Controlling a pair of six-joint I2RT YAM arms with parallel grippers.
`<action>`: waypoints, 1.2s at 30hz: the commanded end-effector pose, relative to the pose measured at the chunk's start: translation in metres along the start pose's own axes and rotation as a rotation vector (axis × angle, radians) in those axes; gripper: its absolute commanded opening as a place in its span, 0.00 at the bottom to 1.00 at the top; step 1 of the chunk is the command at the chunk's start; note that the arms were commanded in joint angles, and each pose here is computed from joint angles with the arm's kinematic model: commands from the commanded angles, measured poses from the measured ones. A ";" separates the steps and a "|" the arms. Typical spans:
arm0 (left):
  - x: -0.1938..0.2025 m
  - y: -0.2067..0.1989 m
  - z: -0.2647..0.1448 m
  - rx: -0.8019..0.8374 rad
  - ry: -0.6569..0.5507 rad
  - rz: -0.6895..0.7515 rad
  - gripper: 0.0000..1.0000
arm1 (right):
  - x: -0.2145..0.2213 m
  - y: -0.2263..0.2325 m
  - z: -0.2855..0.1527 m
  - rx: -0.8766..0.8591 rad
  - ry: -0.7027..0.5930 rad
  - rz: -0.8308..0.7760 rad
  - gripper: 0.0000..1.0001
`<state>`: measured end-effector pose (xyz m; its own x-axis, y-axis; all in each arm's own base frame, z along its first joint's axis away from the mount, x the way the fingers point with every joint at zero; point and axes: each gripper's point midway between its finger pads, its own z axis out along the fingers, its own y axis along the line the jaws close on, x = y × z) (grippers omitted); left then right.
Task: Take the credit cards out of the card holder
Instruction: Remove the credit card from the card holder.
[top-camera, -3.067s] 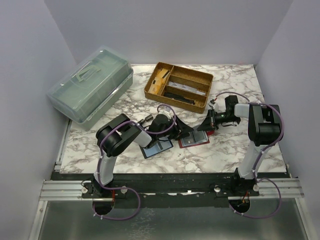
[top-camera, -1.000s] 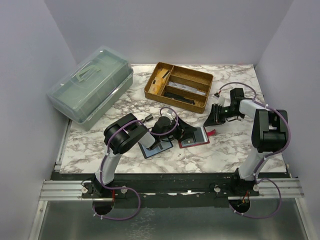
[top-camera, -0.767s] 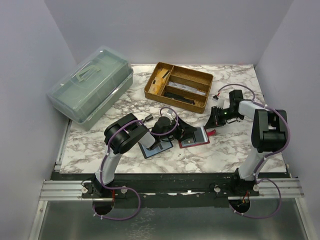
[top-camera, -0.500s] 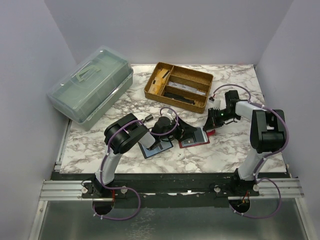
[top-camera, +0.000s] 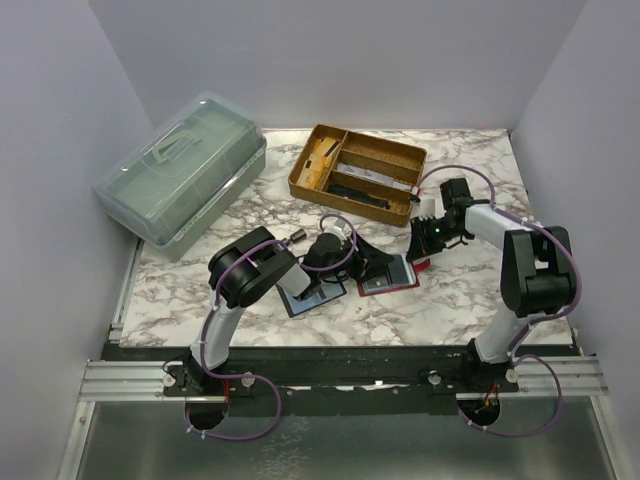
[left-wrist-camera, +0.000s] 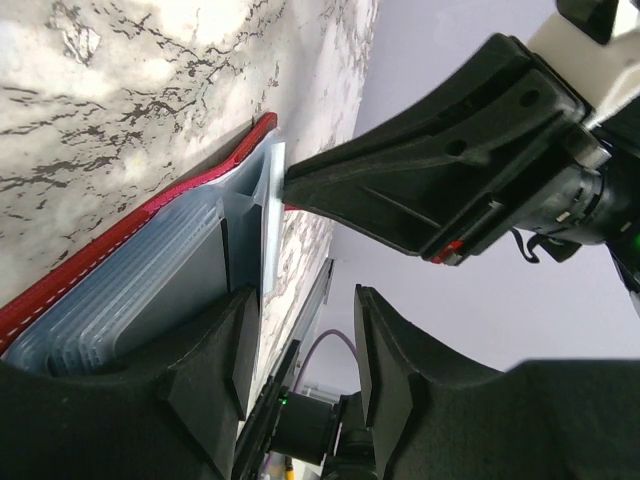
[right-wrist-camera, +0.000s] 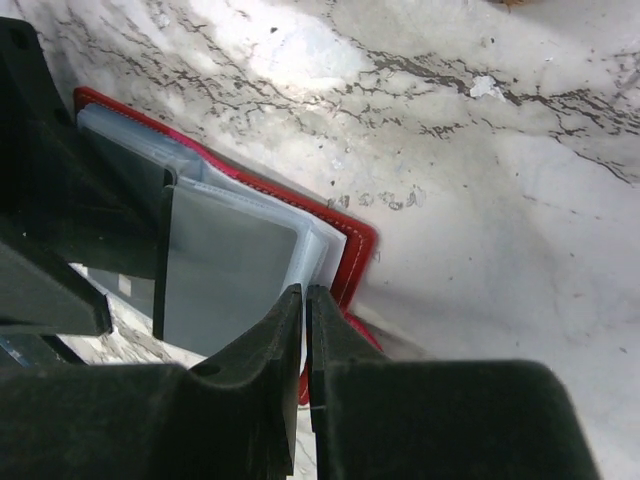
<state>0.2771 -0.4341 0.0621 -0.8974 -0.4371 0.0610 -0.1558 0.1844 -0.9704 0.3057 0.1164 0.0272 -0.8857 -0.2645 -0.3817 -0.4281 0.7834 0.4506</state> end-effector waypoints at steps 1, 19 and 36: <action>0.000 0.040 -0.003 -0.118 -0.002 -0.022 0.48 | -0.021 0.006 -0.024 0.060 -0.100 -0.102 0.12; 0.000 0.042 -0.003 -0.128 -0.007 -0.026 0.48 | 0.003 0.029 -0.002 0.009 0.001 -0.151 0.12; 0.000 0.046 -0.003 -0.136 -0.008 -0.030 0.48 | 0.015 -0.001 0.005 0.147 0.061 -0.126 0.11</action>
<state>0.2772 -0.4340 0.0620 -0.8971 -0.4376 0.0619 -0.1570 0.1847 -0.9702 0.2935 0.1225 0.0282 -0.8319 -0.3835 -0.4010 -0.5179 0.7961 0.3131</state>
